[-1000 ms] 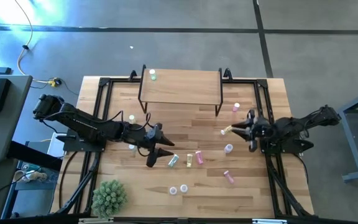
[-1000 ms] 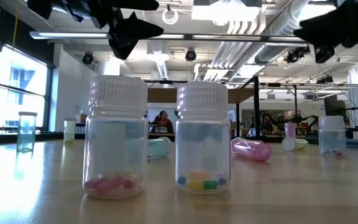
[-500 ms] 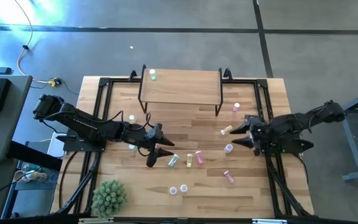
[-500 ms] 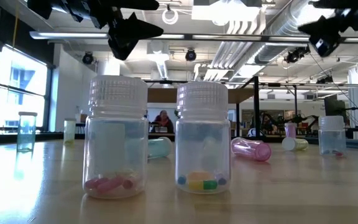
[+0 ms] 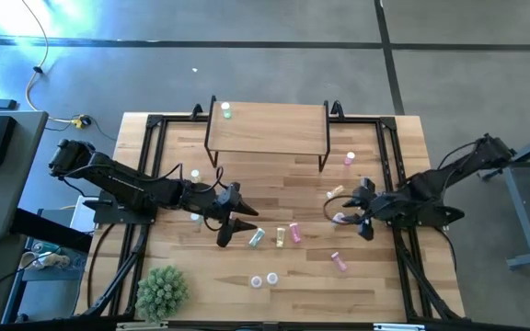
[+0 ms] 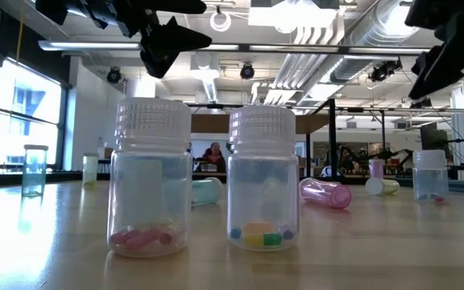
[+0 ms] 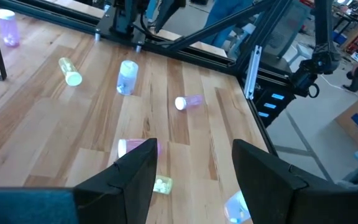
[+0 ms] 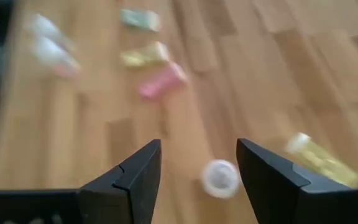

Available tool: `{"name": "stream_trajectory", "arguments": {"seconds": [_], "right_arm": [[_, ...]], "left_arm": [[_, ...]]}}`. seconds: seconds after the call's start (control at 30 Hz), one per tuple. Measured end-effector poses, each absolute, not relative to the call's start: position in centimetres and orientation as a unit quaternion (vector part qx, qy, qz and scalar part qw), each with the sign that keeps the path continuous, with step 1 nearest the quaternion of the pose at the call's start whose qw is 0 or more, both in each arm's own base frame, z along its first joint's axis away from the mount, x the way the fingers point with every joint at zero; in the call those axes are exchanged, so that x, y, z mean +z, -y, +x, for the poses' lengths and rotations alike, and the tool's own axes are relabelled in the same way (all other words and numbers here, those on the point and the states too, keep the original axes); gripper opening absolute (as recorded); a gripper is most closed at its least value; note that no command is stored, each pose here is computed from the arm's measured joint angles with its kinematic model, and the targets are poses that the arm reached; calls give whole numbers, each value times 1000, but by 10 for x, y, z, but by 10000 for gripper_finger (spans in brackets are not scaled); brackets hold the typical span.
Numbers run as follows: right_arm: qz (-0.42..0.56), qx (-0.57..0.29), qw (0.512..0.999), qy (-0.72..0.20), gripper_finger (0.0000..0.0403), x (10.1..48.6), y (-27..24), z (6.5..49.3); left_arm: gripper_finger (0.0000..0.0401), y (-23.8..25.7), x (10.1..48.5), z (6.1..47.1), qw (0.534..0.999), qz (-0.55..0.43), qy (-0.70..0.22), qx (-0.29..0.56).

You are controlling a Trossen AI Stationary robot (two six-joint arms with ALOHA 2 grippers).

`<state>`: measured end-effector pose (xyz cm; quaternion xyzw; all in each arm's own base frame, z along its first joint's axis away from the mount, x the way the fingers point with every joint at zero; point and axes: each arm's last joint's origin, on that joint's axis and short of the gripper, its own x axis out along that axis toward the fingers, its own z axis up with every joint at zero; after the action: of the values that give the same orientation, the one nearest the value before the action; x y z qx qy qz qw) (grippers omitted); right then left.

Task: Pick and place medicine bottles onto shelf by color
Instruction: Put the top white transparent pill bottle on the shelf

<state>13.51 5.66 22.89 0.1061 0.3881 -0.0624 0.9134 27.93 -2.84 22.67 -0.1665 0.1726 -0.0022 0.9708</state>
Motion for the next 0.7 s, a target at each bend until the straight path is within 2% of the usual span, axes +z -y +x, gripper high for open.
{"name": "stream_trajectory", "arguments": {"seconds": [0.1,0.33,0.7], "right_arm": [[82,-75,904,-412,200,216,-60,138],[100,-101,885,-444,200,196,-65,141],[92,-121,879,-452,200,183,-69,150]], "left_arm": [[197,28,227,279,971,-166,-173,-2],[197,28,227,279,971,-166,-173,-2],[197,28,227,279,974,-148,-173,-5]]}}
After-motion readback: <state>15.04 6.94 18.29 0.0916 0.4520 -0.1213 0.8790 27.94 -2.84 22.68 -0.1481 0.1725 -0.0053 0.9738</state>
